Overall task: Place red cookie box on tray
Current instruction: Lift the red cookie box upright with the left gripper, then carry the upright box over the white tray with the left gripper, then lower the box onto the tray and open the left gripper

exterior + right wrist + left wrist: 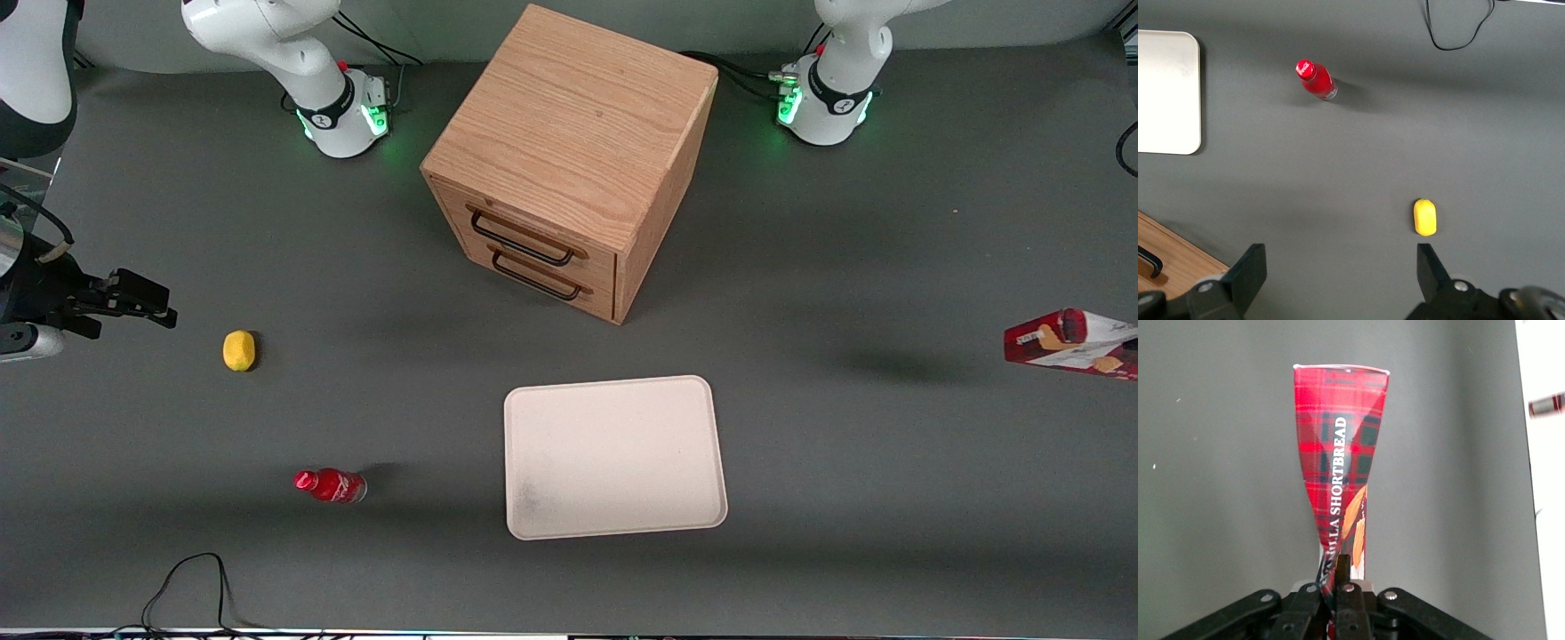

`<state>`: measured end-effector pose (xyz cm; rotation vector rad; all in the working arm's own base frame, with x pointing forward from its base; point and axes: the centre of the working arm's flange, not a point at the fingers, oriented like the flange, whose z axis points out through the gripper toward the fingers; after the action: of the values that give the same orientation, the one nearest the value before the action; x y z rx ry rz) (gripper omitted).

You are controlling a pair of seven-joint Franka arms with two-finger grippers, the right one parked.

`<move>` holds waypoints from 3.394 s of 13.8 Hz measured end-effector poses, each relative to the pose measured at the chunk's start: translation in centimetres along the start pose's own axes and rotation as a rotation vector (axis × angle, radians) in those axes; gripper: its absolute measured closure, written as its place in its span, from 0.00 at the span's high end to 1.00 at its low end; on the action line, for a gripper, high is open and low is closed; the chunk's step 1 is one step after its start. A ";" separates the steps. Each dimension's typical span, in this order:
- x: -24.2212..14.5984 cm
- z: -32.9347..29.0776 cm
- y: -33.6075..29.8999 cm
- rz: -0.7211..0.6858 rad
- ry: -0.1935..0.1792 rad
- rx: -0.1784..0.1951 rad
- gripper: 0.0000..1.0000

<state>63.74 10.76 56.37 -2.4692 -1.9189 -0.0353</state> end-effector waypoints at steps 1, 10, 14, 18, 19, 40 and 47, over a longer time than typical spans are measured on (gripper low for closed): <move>-1.8 -0.1 0.8 0.086 -0.001 -0.002 0.04; -25.0 -0.8 5.6 0.865 0.018 -0.016 0.04; -32.4 -1.2 6.0 1.082 0.025 -0.038 0.04; -40.1 -1.8 6.6 1.195 0.035 -0.086 0.04; -41.3 -1.8 6.9 1.211 0.037 -0.095 0.04; -40.3 29.8 16.0 1.189 0.025 -0.093 0.04; -40.3 28.7 16.2 1.190 0.033 -0.097 0.78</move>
<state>69.75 -31.53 26.63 -3.1603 -0.2037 -0.1449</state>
